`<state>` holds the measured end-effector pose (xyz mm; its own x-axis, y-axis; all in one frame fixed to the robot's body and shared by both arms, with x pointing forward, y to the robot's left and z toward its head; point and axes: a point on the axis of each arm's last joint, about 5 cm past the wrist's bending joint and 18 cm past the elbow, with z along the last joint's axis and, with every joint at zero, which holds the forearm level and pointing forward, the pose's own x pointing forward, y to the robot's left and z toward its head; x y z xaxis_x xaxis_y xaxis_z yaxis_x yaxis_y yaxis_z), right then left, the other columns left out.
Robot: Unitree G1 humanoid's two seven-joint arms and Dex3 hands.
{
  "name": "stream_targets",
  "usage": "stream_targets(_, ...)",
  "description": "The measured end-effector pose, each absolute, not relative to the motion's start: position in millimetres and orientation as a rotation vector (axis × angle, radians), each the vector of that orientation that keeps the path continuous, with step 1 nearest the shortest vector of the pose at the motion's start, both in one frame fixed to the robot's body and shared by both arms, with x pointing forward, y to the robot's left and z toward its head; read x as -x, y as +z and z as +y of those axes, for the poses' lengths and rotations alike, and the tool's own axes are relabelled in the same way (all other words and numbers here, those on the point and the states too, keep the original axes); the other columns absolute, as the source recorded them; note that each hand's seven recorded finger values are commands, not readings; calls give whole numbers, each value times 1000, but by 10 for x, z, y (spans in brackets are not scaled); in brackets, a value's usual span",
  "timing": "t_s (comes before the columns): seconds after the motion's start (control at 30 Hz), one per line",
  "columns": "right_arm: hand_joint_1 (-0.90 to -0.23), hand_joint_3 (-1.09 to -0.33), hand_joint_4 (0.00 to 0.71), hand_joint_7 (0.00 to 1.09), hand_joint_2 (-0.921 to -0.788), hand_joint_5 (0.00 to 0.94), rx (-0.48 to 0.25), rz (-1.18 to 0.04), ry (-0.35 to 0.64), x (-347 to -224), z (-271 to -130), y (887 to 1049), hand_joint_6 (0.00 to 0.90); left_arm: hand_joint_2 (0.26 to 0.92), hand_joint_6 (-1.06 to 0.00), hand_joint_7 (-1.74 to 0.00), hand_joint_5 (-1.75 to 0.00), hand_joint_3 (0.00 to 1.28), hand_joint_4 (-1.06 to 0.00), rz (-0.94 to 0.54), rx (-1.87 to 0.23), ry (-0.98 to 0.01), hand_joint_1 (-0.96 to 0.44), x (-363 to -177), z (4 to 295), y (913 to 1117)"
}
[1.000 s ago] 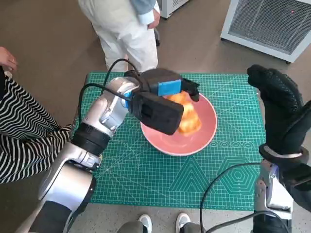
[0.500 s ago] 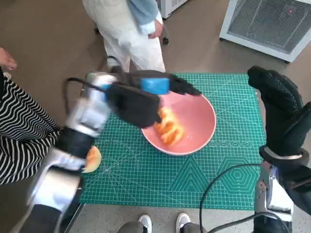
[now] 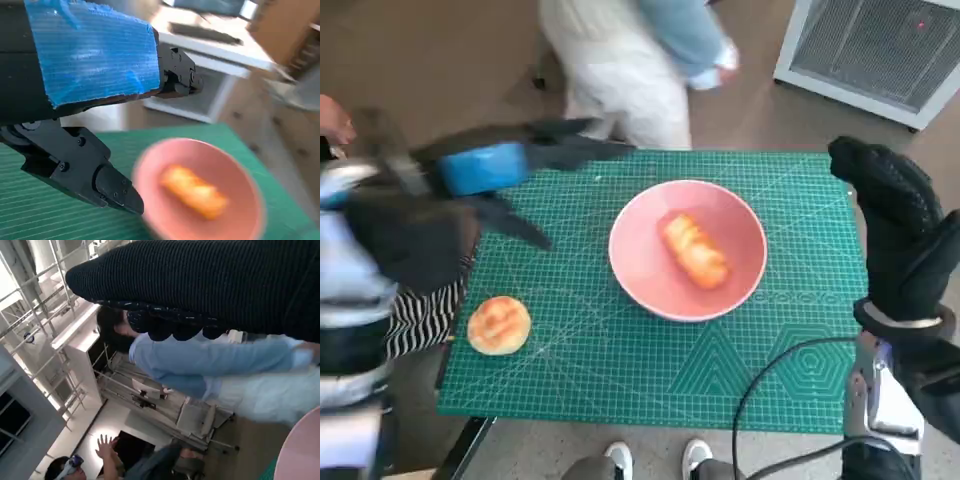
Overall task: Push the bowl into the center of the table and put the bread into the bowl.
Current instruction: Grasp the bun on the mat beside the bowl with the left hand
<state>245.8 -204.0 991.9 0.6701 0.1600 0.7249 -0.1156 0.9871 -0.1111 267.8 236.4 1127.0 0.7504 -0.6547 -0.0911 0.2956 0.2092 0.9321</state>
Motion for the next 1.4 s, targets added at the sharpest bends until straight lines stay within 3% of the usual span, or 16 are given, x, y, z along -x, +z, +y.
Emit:
stream_targets(0.43, -723, -792, 139, 551, -921, 0, 53, -827, 178, -2498, -2013, 9920, 13, 702, -304, -48, -13, 1, -53, -278, -1212, -644, -286, -2477, 2665, 11215)
stream_targets(0.67, -728, -791, 139, 552, -921, 0, 38, -824, 178, -2516, -2059, 9886, 13, 708, -314, -43, -14, 4, -83, -130, -1199, -669, -292, -2300, 2874, 10978)
stream_targets(0.9, -723, -791, 138, 552, -921, 0, 40, -821, 193, -2526, -2056, 9874, 13, 709, -312, -34, -8, 5, -89, -31, -1166, -691, -293, -2250, 2941, 10786)
stream_targets(1.4, -724, -794, 136, 552, -921, 0, 45, -827, 203, -2525, -2064, 9888, 14, 698, -304, -16, -2, 0, -92, 78, -1130, -749, -198, -2258, 2907, 10582)
